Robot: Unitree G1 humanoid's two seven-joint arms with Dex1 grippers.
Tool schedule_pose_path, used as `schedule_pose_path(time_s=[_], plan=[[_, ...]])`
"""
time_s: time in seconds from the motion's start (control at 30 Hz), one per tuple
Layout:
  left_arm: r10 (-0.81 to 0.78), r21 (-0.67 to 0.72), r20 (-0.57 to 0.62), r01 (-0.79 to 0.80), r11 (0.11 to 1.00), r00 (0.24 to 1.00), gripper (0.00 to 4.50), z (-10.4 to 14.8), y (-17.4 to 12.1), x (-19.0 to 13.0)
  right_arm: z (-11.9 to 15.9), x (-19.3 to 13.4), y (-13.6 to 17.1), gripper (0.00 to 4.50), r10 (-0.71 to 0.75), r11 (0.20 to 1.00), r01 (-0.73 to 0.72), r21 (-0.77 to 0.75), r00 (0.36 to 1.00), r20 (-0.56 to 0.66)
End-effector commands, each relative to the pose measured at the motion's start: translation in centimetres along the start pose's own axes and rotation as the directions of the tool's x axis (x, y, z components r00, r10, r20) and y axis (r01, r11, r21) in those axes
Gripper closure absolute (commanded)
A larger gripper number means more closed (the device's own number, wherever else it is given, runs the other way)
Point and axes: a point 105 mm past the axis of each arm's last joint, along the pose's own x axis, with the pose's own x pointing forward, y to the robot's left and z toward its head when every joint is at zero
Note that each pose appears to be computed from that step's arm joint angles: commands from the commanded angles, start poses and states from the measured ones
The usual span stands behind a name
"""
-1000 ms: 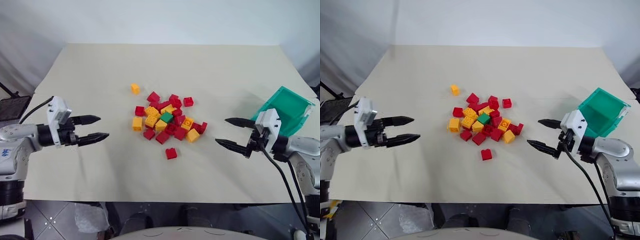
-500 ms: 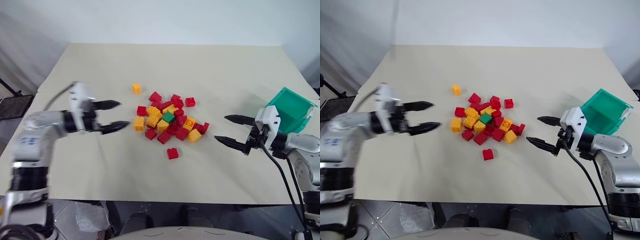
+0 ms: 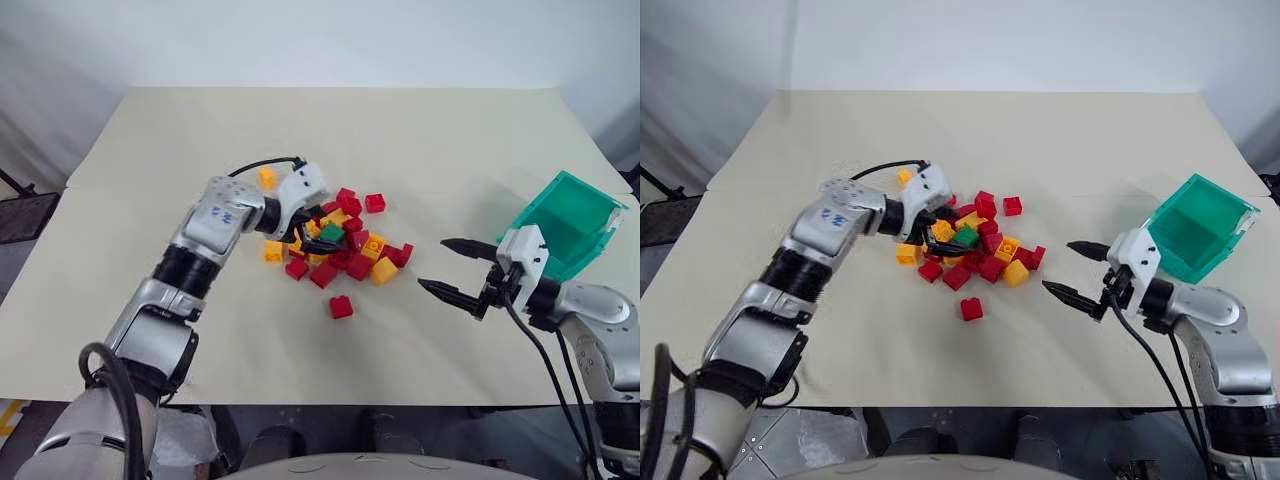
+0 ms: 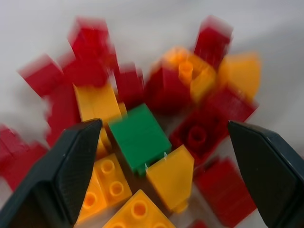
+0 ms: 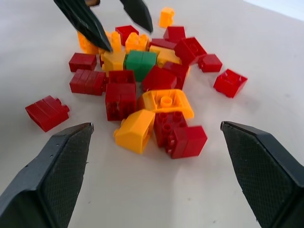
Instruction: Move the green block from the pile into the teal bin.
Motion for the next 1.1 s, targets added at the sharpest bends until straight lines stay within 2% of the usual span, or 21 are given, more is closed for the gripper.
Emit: schedule_pose_path(time_s=[0.03, 0.23, 0.43, 0.53, 0.7, 0.8, 0.9, 1.1], plan=[[0.033, -0.026, -0.081, -0.035, 0.999, 0.996, 0.02, 0.9, 1.0, 0.8, 1.4, -0.3, 0.1, 0.0, -0.033, 0.999, 0.035, -0.039, 0.998, 0.053], [0.063, -0.083, -0.201, -0.081, 0.993, 0.978, 0.02, 1.2, 1.6, 2.3, 1.1, -0.5, 0.5, 0.0, -0.06, 0.998, 0.062, -0.028, 0.997, 0.055], [0.018, -0.109, -0.306, -0.054, 0.993, 0.952, 0.02, 0.6, 1.0, 2.1, 0.9, -0.5, 0.7, 0.0, -0.074, 0.997, 0.075, -0.025, 0.996, 0.055], [0.042, -0.134, -0.359, -0.096, 0.986, 0.932, 0.02, 0.3, 1.2, 1.7, 0.8, -0.5, 0.6, 0.0, -0.08, 0.996, 0.081, -0.025, 0.995, 0.054], [0.069, -0.214, -0.372, -0.158, 0.964, 0.926, 0.02, 0.2, 1.5, 0.9, 0.7, -0.5, 0.7, 0.0, -0.085, 0.996, 0.086, -0.022, 0.995, 0.054], [0.04, -0.271, -0.426, -0.17, 0.948, 0.904, 0.02, -0.5, 1.1, 0.5, 0.7, -0.4, 0.8, 0.0, -0.087, 0.996, 0.088, -0.021, 0.995, 0.056], [0.064, -0.279, -0.393, -0.186, 0.942, 0.917, 0.02, -0.6, 1.3, 0.7, 0.7, -0.4, 0.8, 0.0, -0.088, 0.996, 0.09, -0.021, 0.994, 0.058], [0.069, -0.305, -0.409, -0.208, 0.93, 0.91, 0.02, -1.9, 0.5, 1.6, 0.6, -0.3, 0.7, 0.0, -0.089, 0.996, 0.09, -0.018, 0.994, 0.056]])
